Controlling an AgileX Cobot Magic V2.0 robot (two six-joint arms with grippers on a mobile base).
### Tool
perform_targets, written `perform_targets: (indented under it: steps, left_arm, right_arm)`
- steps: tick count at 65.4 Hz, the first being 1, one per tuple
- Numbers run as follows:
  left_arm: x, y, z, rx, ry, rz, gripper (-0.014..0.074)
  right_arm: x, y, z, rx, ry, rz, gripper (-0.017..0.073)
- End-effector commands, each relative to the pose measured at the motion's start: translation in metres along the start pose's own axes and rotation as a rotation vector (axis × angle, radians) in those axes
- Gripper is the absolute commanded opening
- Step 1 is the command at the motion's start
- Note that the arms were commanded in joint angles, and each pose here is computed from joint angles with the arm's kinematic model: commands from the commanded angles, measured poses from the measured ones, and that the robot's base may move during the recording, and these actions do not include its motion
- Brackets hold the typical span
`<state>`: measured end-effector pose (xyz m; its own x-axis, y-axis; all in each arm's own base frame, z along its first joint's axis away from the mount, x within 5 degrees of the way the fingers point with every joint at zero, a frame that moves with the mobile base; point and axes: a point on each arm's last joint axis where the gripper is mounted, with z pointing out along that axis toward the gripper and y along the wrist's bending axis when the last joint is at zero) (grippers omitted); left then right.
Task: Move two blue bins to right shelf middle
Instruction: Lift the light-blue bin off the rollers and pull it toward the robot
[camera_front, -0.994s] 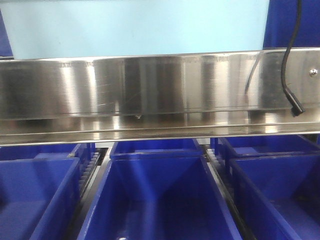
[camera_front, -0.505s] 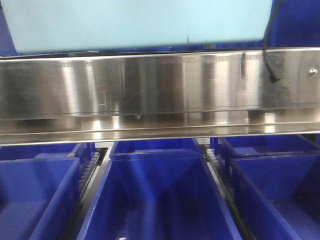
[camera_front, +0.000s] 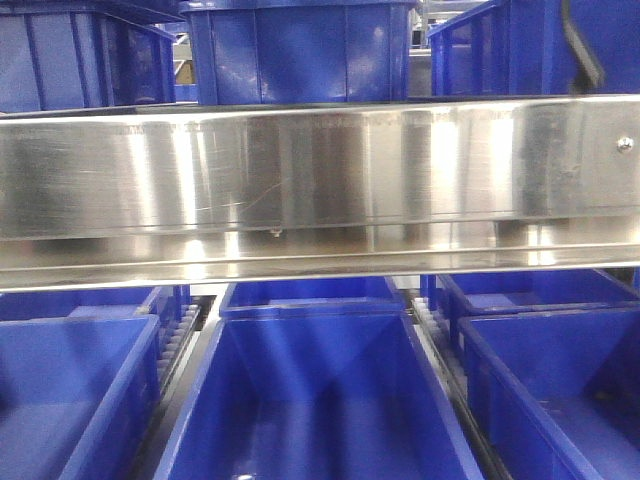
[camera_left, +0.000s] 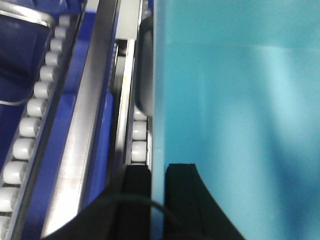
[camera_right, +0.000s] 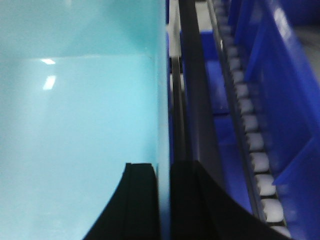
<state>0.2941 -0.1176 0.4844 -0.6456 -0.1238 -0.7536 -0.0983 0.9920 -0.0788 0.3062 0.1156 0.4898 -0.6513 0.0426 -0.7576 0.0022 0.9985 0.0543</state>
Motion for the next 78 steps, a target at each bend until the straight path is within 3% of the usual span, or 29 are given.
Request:
perform_targets:
  steps: [1,30,78]
  left_arm:
    - [-0.0069,-0.0077,-0.0197,0.098,-0.097,-0.010,-0.0111]
    - [-0.0094,-0.0039,-0.0196,0.056,-0.125,0.005,-0.0111]
    - [-0.0095,-0.0038,-0.0197,0.054,-0.126,0.005,-0.0111]
  right_arm:
    - [-0.0067,0.0114,-0.0141,-0.094,-0.087,0.005,-0.0162]
    - [-0.0072,0.0114,-0.0124,-0.064,-0.098,-0.012,-0.0162]
    - [-0.0094,0.0124,-0.0127,-0.076,-0.123,-0.012,-0.0162]
